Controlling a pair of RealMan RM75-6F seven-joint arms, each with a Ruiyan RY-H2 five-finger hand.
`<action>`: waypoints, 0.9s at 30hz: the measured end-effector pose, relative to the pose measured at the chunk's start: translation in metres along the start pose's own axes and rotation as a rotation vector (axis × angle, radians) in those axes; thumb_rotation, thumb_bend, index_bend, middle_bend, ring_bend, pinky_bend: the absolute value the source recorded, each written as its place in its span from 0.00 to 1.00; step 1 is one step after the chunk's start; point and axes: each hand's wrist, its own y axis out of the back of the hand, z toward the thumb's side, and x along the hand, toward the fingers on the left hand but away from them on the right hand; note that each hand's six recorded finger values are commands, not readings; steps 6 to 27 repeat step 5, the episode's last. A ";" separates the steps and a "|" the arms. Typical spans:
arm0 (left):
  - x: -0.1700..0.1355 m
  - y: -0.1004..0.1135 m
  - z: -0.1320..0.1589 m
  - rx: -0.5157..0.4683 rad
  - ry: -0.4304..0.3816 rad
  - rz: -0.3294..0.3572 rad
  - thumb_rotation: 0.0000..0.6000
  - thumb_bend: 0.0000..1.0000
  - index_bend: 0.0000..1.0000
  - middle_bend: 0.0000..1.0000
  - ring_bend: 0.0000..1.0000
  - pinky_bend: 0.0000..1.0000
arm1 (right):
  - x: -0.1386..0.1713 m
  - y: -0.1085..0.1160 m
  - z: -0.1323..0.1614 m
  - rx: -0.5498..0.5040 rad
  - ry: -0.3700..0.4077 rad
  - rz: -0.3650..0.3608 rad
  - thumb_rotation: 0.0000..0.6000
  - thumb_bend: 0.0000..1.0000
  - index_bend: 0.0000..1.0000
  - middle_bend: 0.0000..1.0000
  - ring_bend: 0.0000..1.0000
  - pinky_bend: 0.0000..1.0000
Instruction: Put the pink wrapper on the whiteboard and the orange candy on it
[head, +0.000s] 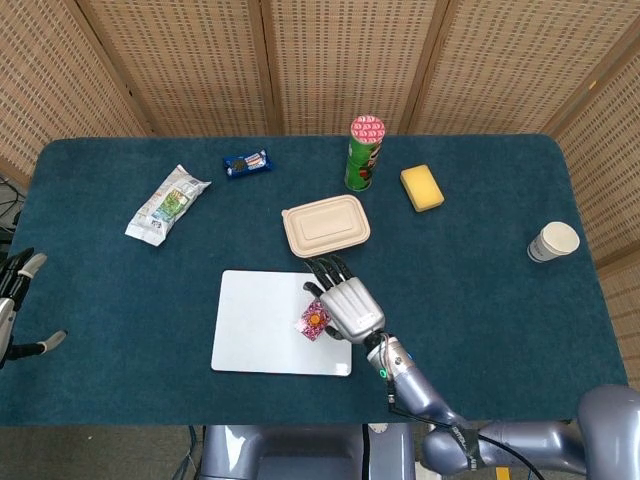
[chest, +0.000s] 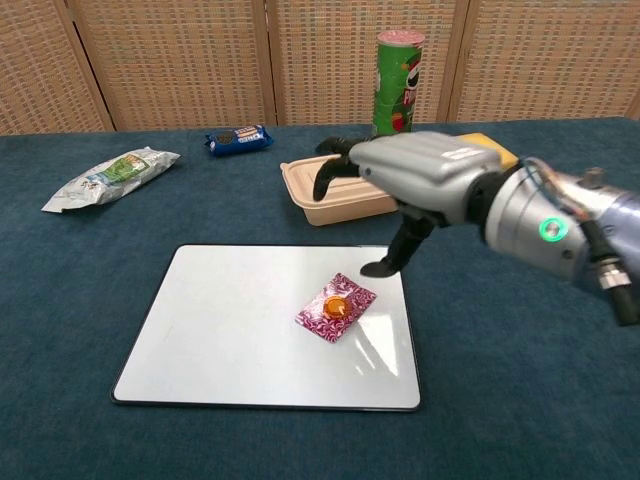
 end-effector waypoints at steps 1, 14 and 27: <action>-0.001 0.000 0.000 0.001 -0.003 0.004 1.00 0.00 0.00 0.00 0.00 0.00 | 0.007 0.007 -0.008 0.009 0.011 -0.026 1.00 0.18 0.14 0.00 0.00 0.02; -0.005 -0.001 -0.003 0.001 -0.015 0.015 1.00 0.00 0.00 0.00 0.00 0.00 | 0.041 0.029 -0.048 0.041 0.007 -0.129 1.00 0.01 0.02 0.00 0.00 0.02; -0.005 -0.001 -0.003 0.001 -0.015 0.015 1.00 0.00 0.00 0.00 0.00 0.00 | 0.041 0.029 -0.048 0.041 0.007 -0.129 1.00 0.01 0.02 0.00 0.00 0.02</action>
